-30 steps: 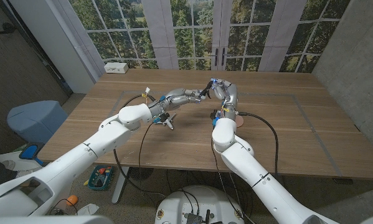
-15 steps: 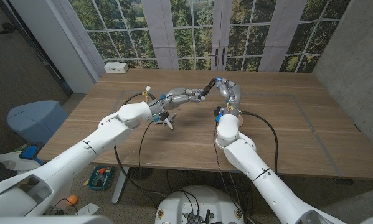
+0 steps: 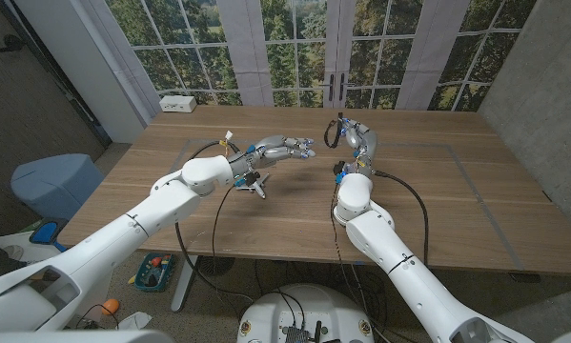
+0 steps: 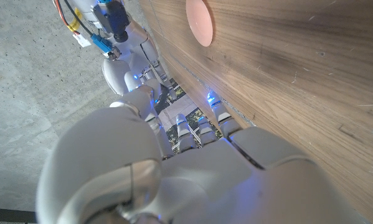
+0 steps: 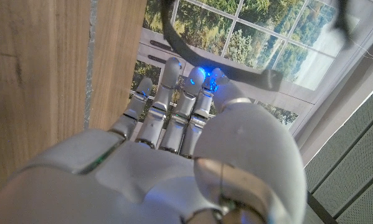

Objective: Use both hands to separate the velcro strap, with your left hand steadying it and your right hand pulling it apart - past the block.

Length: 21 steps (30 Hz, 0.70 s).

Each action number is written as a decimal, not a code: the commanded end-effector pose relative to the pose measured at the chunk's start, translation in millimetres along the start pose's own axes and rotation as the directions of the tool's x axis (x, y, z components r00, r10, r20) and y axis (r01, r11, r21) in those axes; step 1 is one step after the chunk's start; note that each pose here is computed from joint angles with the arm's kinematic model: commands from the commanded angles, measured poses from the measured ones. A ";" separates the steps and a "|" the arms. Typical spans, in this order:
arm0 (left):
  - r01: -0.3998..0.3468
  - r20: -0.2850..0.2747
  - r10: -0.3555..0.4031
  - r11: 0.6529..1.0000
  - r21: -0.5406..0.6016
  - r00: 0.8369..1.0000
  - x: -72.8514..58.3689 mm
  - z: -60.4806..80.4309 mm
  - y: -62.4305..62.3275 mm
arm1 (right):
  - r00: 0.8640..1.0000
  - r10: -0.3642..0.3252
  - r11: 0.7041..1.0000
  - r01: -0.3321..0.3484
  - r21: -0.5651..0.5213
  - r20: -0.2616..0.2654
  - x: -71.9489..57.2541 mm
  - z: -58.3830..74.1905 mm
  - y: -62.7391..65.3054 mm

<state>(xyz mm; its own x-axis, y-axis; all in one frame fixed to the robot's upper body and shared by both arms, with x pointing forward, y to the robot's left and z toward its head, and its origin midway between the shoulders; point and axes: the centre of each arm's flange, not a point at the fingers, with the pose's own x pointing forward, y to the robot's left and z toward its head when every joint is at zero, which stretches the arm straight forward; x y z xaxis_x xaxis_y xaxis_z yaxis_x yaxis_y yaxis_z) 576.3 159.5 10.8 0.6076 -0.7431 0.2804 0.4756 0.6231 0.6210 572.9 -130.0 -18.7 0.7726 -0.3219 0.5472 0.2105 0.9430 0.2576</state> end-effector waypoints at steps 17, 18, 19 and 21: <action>-0.027 0.051 0.030 0.998 -0.061 0.998 -14.5 -5.6 3.4 | 0.998 -0.039 0.982 0.048 -0.185 0.051 -4.4 -4.5 -5.6; -0.024 0.058 0.028 0.997 -0.070 0.998 -15.2 -6.2 3.5 | 0.998 -0.038 0.978 0.047 -0.201 0.049 -4.3 -5.2 -5.8; -0.024 0.059 0.028 0.997 -0.070 0.998 -15.2 -6.2 3.5 | 0.998 -0.039 0.978 0.047 -0.202 0.048 -4.3 -5.2 -5.8; -0.021 0.085 0.031 0.993 -0.116 0.996 -17.1 -9.3 3.7 | 0.998 -0.052 0.968 0.061 -0.243 0.045 -4.2 -7.9 -7.1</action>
<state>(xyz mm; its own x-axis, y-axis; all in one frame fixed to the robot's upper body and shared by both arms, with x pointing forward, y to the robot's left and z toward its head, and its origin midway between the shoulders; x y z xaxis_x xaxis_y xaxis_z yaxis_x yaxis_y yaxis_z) 573.1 168.7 8.0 0.6020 -0.7304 0.3227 0.4775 0.6532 0.5876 571.6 -133.6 -24.1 0.7442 -0.3513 0.5681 0.3047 0.9354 0.1793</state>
